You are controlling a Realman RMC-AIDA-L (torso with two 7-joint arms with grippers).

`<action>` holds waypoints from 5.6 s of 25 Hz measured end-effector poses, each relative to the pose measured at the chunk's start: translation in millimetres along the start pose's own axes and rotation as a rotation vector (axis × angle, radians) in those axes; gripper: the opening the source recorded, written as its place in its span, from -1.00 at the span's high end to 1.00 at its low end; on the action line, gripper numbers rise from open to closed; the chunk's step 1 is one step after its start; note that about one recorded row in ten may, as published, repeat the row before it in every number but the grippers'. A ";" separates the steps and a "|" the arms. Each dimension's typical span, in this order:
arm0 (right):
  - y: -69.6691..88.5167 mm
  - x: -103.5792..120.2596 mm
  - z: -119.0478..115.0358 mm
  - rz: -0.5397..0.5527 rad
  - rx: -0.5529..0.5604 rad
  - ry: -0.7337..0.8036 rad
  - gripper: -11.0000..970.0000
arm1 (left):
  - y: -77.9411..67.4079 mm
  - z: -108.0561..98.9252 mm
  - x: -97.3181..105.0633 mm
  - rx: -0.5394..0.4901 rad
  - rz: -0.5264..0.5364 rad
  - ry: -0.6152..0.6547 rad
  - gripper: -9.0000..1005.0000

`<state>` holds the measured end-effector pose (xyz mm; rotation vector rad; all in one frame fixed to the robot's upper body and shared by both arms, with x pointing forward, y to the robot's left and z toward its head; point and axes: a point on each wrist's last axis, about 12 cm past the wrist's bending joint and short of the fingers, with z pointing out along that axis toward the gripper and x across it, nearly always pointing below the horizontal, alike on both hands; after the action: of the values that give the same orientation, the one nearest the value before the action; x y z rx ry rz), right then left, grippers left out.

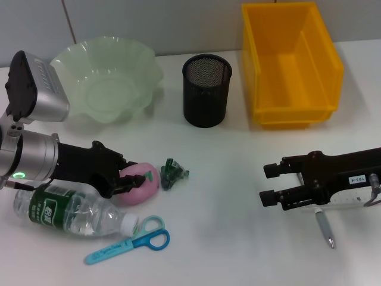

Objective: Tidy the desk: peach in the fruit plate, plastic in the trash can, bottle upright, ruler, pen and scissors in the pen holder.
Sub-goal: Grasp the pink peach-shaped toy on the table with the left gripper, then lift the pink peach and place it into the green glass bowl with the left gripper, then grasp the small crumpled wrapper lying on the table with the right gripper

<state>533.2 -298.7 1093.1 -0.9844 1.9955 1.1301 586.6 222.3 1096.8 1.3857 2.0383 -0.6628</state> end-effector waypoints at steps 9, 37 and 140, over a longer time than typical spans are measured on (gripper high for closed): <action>0.0 0.2 0.0 0.000 0.000 0.003 -0.70 | -0.5 -3.4 -0.8 0.004 -0.014 -0.032 0.52; -0.7 -3.7 1.1 -0.013 -0.002 0.007 -0.70 | 33.8 -25.0 15.7 -0.399 -0.304 -0.726 0.87; -3.8 -75.7 22.9 0.136 -0.031 0.117 -0.69 | -28.2 -27.4 22.3 0.254 -0.109 -0.313 -0.69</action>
<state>579.3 -257.4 1142.4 -0.9622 2.1724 1.2044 548.5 246.0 1102.7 1.2193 1.8352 -1.1432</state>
